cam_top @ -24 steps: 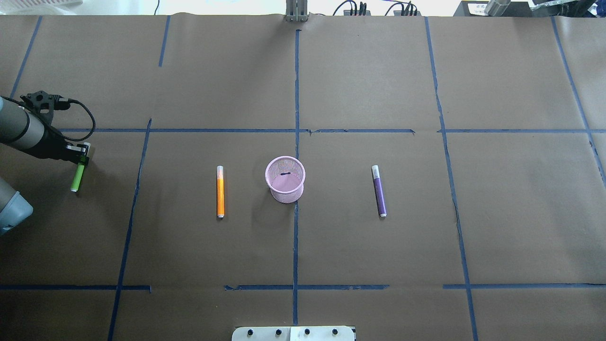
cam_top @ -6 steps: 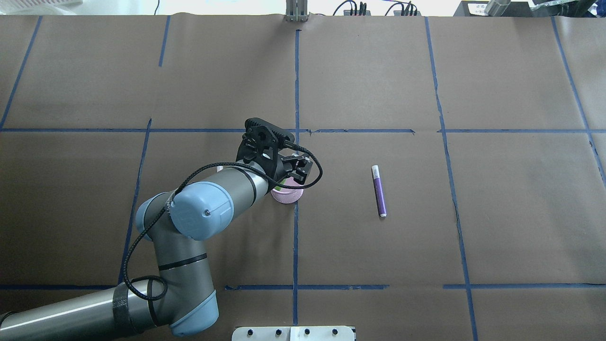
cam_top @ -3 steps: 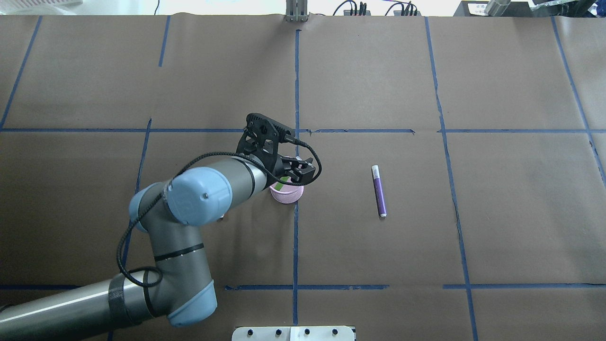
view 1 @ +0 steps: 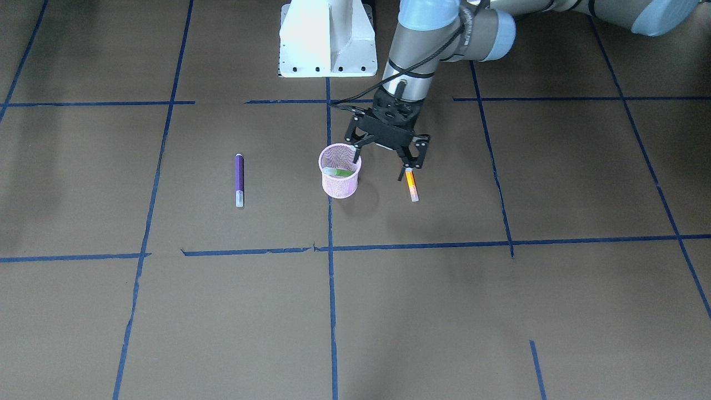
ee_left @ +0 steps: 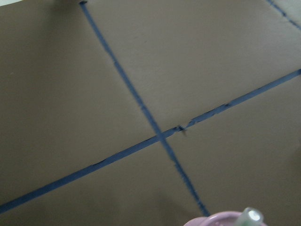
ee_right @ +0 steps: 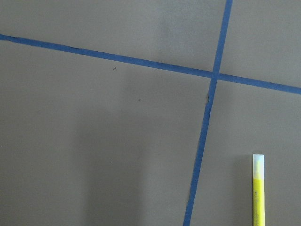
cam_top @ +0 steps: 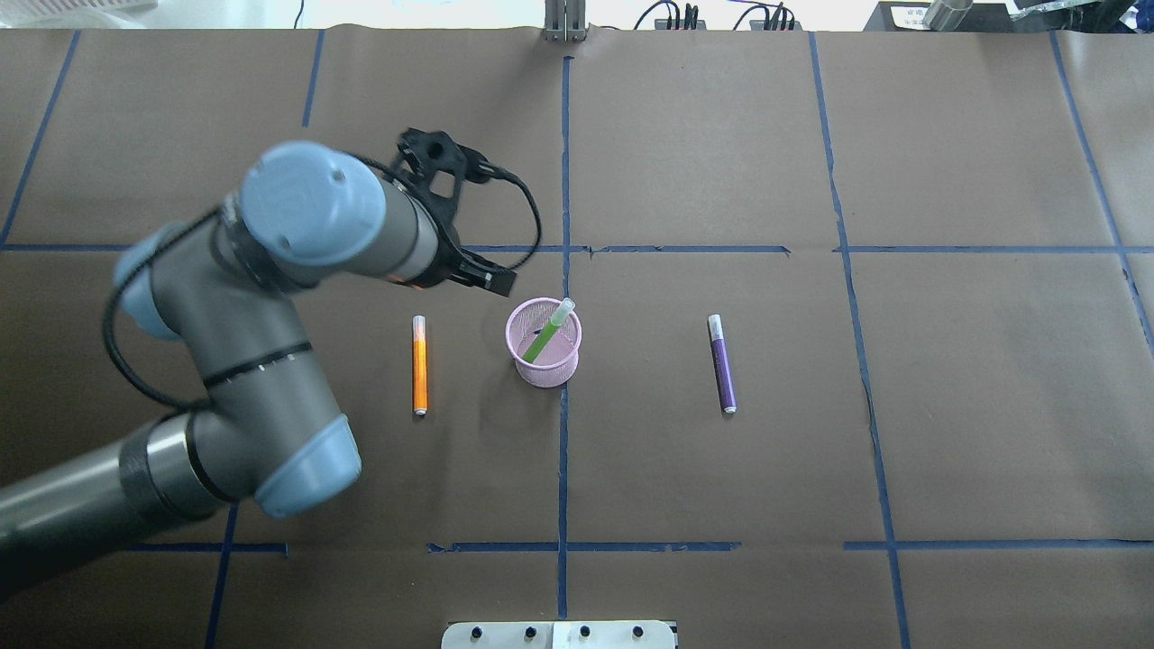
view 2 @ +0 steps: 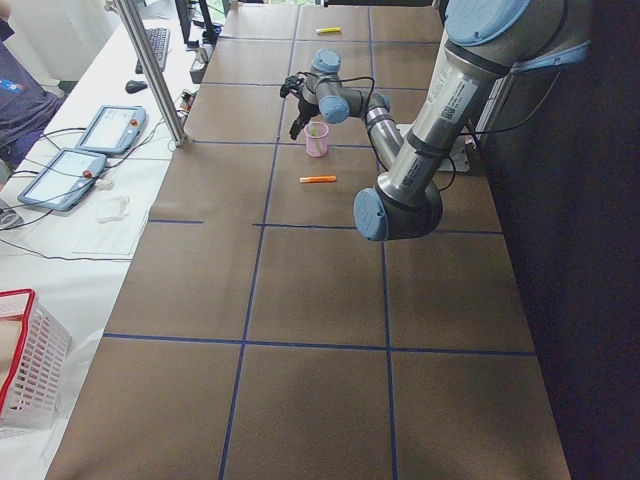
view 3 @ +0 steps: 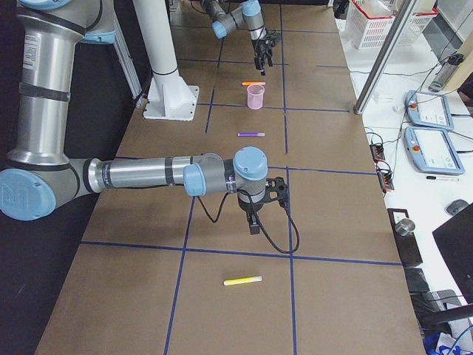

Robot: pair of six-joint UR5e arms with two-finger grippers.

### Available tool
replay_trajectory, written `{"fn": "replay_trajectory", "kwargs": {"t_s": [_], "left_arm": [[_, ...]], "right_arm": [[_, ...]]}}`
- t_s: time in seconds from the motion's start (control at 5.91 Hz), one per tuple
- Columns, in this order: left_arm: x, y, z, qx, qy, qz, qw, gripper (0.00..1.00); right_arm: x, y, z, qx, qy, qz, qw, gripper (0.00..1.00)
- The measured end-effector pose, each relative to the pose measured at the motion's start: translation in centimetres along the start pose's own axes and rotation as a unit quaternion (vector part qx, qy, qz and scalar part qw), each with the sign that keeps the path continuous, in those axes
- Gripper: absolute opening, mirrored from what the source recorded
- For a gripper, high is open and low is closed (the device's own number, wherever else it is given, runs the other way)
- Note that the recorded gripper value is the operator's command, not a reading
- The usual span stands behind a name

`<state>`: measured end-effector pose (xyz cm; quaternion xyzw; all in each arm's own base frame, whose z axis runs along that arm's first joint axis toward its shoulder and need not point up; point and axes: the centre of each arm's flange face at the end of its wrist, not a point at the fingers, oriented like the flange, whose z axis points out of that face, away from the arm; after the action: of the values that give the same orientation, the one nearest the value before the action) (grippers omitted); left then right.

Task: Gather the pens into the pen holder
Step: 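Raise the left gripper away from the holder and hover above the orange highlighter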

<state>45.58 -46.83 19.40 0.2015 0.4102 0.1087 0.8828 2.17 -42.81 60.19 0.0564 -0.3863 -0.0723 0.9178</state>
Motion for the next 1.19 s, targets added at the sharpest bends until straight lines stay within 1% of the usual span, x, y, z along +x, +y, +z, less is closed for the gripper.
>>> {"fn": "replay_trajectory", "kwargs": {"t_s": [0.17,0.34,0.51,0.68,0.85,1.02,1.19], "left_arm": [[-3.6,-0.6,-0.7,-0.054,-0.018,-0.035,0.9978,1.0],[-7.0,-0.7,-1.3,-0.079,-0.03,-0.047,0.9954,1.0],[-10.6,-0.8,-2.0,-0.089,-0.035,-0.034,0.9948,1.0],[-14.1,-0.8,-2.6,-0.101,-0.033,-0.024,0.9941,1.0],[-16.6,-0.6,-3.0,-0.109,-0.029,-0.022,0.9934,1.0],[-17.6,-0.4,-3.1,-0.113,-0.024,-0.023,0.9931,1.0],[-17.8,-0.3,-3.2,-0.113,-0.022,-0.023,0.993,1.0]], "right_arm": [[1.1,0.3,1.1,-0.011,0.001,0.002,0.9999,1.0],[2.6,0.6,2.5,-0.016,0.002,-0.002,0.9999,1.0],[5.0,1.0,4.9,-0.01,0.003,-0.012,0.9999,1.0],[8.1,1.6,8.0,-0.002,0.004,-0.02,0.9998,0.98],[10.4,1.9,10.2,0.0,0.007,-0.023,0.9997,0.93],[11.5,1.6,11.2,-0.001,0.014,-0.021,0.9997,0.86],[12.2,0.9,11.8,-0.004,0.02,-0.017,0.9996,0.85]]}}
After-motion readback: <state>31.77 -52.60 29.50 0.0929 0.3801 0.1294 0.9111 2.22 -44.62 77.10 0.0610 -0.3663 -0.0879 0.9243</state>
